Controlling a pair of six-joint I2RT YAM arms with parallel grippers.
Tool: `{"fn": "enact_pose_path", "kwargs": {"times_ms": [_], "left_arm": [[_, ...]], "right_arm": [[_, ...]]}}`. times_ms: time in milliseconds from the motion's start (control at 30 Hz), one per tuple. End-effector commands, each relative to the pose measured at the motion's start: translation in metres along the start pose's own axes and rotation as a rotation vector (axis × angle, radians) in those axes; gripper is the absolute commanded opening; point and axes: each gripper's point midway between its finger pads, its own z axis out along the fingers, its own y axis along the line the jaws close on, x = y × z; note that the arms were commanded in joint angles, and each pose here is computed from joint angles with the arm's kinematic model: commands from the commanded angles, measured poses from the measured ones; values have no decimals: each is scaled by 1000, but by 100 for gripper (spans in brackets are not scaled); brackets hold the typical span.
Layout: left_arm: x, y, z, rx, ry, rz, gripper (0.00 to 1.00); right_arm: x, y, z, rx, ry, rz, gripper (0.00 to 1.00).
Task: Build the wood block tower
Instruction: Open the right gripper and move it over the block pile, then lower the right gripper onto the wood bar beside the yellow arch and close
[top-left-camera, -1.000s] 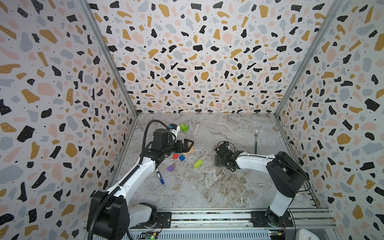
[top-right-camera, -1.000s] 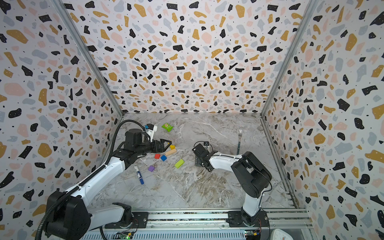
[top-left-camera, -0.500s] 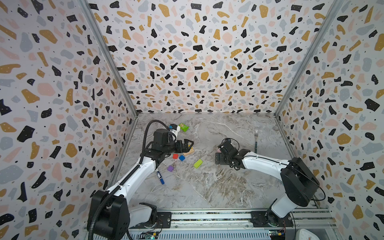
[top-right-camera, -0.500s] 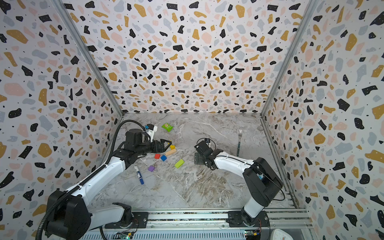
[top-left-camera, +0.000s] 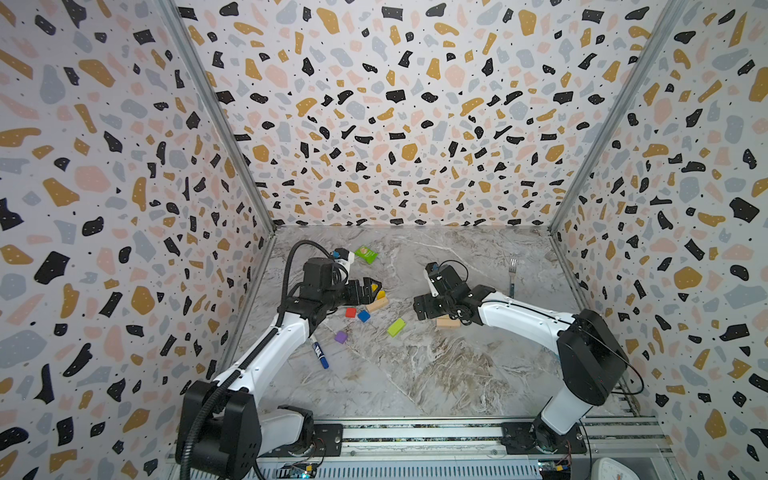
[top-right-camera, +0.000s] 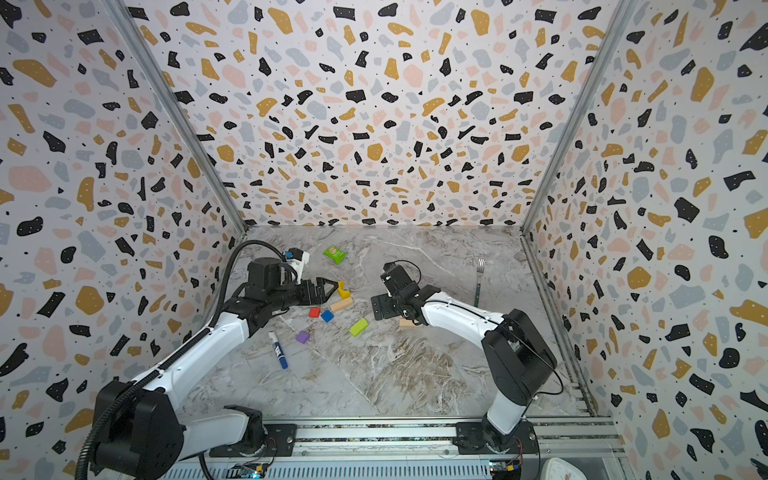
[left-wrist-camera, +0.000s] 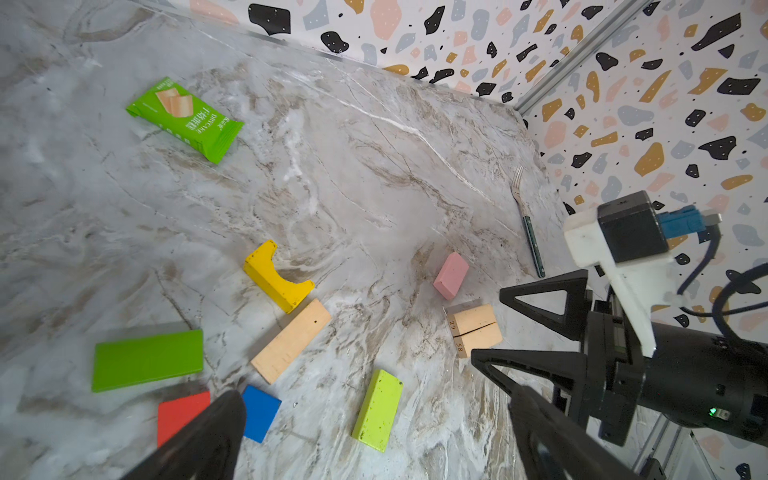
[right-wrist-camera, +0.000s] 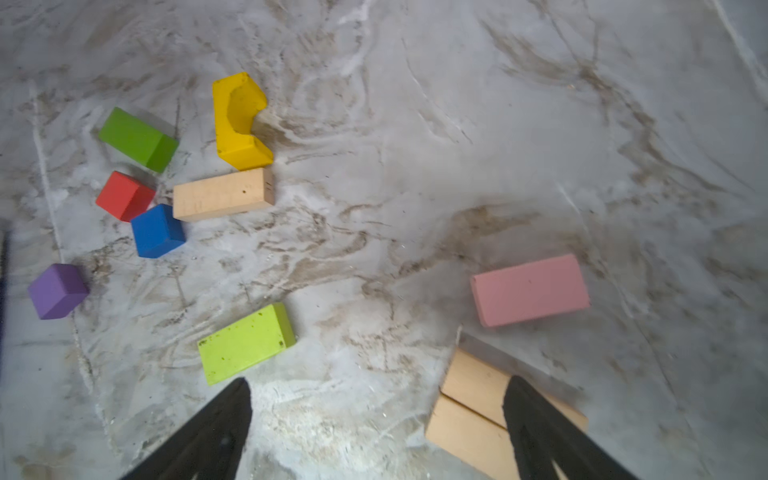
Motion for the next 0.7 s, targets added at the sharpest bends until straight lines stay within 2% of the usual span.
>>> {"fn": "enact_pose_path", "kwargs": {"times_ms": [0,100,233,433,667], "left_arm": [[-15,-1,-7,-2,-47,8,100],[-18,0,-9,-4,-60,4,100],[-19,1,-11,0,-65,-1,100],[-23,2,-15,-3,-81,-8,100],[-30,5,-22,-16,-111,-5,100]], "right_arm": [[-17,28,8,-111,-30,-92,95],[-22,46,18,-190,-58,-134,95],[-28,63,33,-228,-62,-182,95],[-27,81,62,-201,-36,-267,95],[-30,91,92,-169,-17,-295,96]]}}
